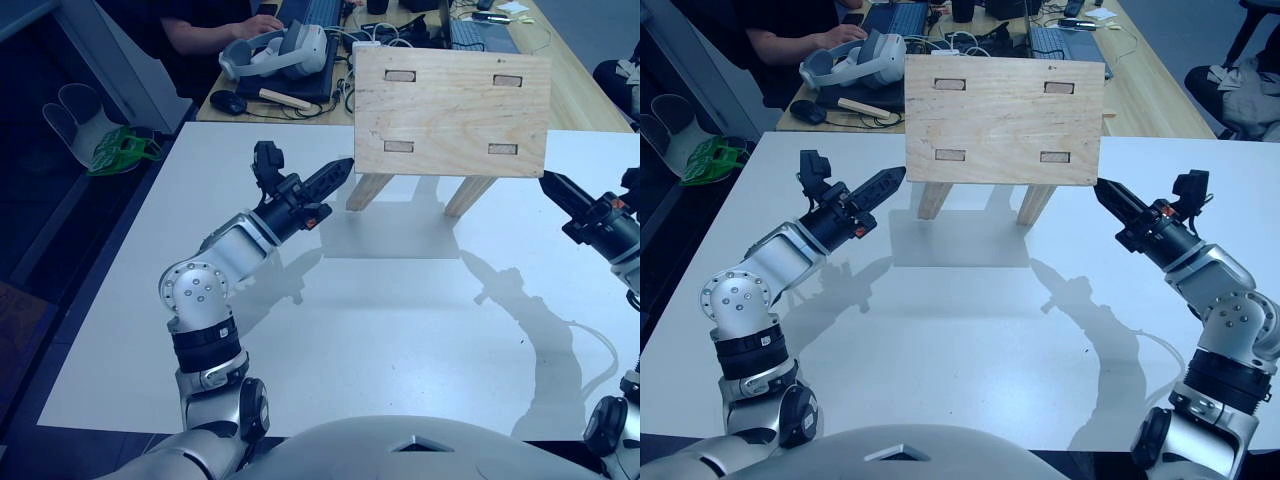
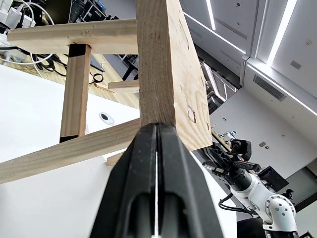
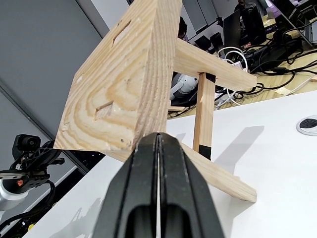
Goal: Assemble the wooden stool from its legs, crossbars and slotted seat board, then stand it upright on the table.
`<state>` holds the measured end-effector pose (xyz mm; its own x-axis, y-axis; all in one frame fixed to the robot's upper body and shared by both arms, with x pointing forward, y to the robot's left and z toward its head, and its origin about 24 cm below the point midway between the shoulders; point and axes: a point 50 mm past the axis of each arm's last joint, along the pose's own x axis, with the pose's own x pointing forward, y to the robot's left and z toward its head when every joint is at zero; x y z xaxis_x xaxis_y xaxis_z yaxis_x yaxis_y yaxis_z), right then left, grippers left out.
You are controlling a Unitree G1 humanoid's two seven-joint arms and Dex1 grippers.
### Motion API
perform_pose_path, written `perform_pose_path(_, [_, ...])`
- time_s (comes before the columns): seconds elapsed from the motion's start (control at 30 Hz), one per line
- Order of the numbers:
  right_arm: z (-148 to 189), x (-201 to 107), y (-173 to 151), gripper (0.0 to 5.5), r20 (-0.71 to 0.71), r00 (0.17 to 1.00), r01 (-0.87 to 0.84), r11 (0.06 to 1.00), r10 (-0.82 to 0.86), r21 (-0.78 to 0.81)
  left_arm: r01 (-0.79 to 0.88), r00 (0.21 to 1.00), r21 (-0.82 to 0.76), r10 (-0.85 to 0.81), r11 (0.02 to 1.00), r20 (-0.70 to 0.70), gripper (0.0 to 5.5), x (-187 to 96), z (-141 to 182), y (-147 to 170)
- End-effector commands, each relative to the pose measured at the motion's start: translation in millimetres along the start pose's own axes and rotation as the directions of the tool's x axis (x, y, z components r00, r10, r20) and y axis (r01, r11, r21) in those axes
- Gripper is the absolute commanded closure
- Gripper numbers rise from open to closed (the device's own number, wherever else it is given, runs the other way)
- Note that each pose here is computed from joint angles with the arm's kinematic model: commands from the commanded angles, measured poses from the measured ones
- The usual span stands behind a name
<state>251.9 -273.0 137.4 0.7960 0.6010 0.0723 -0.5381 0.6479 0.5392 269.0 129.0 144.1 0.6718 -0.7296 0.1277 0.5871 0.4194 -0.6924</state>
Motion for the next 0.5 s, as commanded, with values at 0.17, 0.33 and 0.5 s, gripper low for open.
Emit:
perform_pose_path(0.17, [-3.6,22.4,19.9,5.5,-0.003,0.983,-0.181,0.982,0.181,0.052,0.191,0.979,-0.038,-0.193,0.981,-0.065,5.48,22.8,-7.5,-28.1])
perform_pose_path(0.33, [-2.8,22.6,20.2,5.5,0.001,0.983,-0.182,0.982,0.182,0.054,0.186,0.98,-0.04,-0.188,0.982,-0.059,5.48,23.5,-6.6,-27.2])
perform_pose_path(0.5, [0.3,23.0,19.8,5.5,0.021,0.983,-0.181,0.982,0.18,0.06,0.182,0.982,-0.043,-0.184,0.982,-0.049,5.48,24.2,-5.5,-27.1])
